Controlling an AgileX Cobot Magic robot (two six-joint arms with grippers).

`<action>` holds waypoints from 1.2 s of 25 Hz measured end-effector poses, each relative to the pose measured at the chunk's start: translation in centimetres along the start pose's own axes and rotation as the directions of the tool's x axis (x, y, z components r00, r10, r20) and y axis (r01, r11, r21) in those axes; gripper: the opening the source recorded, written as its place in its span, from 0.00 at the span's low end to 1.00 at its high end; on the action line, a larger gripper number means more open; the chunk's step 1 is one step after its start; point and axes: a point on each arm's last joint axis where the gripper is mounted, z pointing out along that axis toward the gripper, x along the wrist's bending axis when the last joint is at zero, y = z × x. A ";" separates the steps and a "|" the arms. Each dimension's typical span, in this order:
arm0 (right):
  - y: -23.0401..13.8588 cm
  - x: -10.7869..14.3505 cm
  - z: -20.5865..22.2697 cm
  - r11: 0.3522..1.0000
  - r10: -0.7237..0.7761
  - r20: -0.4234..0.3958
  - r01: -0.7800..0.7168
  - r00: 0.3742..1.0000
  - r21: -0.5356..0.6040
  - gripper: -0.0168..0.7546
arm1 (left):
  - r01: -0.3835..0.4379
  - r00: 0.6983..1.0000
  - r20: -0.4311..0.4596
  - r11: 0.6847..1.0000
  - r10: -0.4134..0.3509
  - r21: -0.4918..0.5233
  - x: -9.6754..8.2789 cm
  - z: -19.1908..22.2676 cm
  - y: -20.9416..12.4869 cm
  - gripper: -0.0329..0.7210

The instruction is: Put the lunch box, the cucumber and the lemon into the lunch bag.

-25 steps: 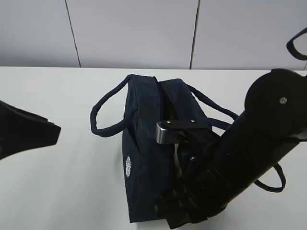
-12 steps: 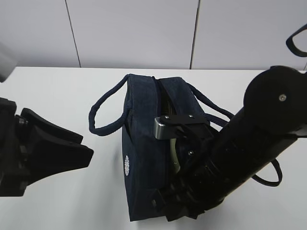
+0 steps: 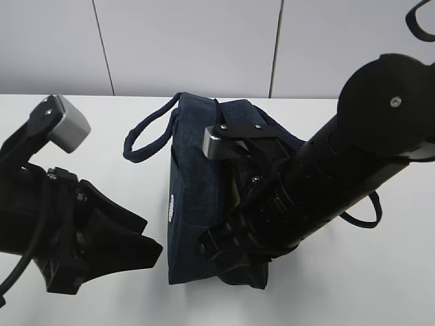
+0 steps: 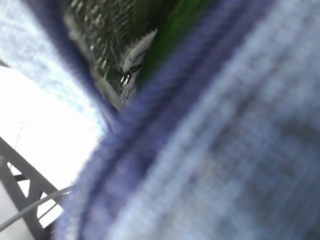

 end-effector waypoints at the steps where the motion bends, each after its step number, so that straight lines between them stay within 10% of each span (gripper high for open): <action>1: 0.0 0.0 0.0 1.000 -0.001 0.001 0.001 1.000 -0.001 0.02 | 0.003 1.000 0.009 1.000 -0.003 -0.003 0.1 0.3 0.0 0.51; 21: 0.2 0.0 0.0 1.000 0.002 0.003 -0.002 1.000 -0.022 0.02 | 0.074 0.996 0.041 0.997 -0.074 -0.021 3.5 5.9 -1.5 0.49; 30: 0.2 0.1 0.1 1.000 0.019 -0.011 -0.020 1.000 -0.021 0.02 | 0.143 0.989 0.046 0.990 -0.142 -0.016 4.1 7.0 -2.1 0.07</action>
